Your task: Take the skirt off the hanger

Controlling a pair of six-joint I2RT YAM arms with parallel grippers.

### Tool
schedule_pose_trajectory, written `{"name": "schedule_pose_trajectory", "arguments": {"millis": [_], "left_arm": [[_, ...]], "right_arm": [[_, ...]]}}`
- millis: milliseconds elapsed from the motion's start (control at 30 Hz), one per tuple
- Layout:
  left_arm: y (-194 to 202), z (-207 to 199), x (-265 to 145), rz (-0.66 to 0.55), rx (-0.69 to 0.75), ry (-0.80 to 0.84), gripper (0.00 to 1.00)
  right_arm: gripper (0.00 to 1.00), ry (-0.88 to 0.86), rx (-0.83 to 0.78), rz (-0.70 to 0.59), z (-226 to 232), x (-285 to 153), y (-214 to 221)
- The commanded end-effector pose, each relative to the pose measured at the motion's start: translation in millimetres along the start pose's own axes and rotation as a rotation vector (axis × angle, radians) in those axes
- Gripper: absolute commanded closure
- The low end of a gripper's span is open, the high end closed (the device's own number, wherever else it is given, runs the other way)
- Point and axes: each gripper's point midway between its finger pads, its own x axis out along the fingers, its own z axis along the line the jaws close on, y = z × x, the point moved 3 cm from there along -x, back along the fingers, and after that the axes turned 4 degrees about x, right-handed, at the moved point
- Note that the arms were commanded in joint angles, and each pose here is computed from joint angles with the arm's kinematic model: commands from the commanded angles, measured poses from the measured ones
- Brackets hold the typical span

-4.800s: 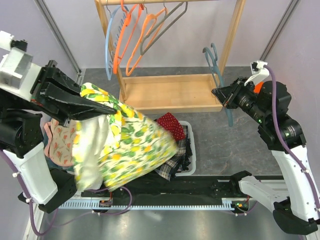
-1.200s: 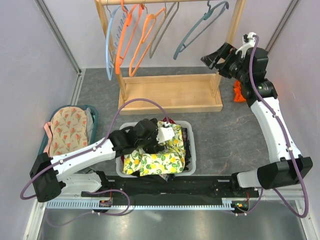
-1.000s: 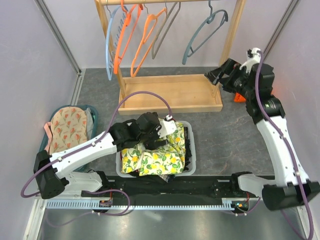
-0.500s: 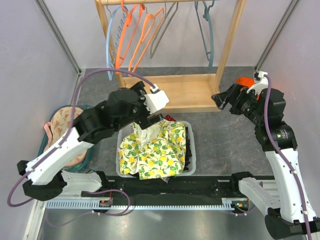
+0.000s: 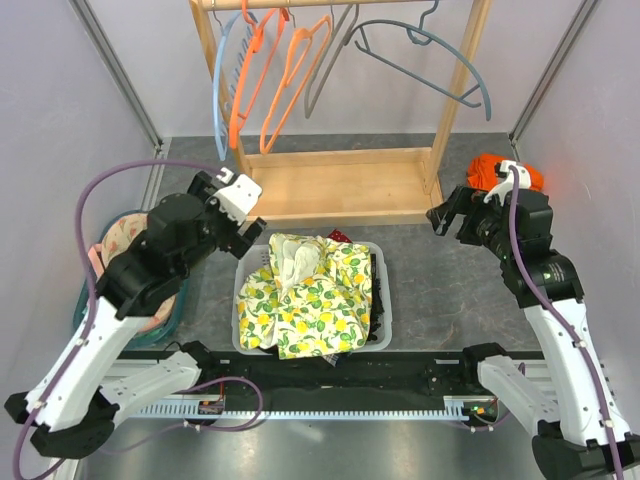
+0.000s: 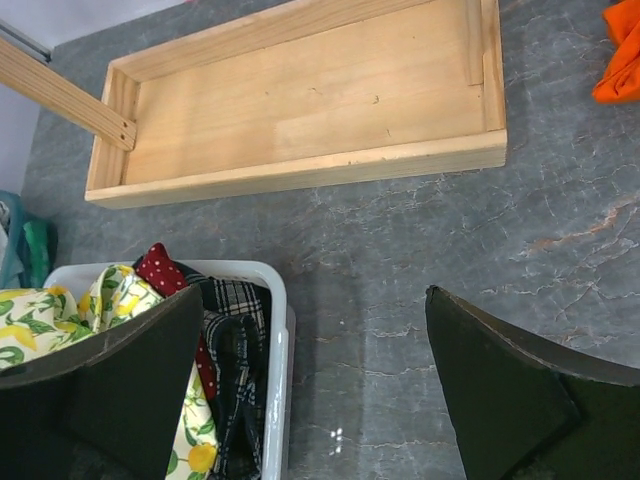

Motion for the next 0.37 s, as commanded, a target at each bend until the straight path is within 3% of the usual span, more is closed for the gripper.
{"name": "schedule_pose_trajectory", "arguments": {"millis": [0, 333], "left_arm": [[-13, -1, 11, -0.049, -0.124, 0.017, 0.01], [6, -3, 32, -0.011, -0.149, 0.015, 0.01]], "right_arm": [[0.02, 0.0, -0.05, -0.054, 7, -3, -13], [0.02, 0.023, -0.074, -0.044, 1, -2, -5]]}}
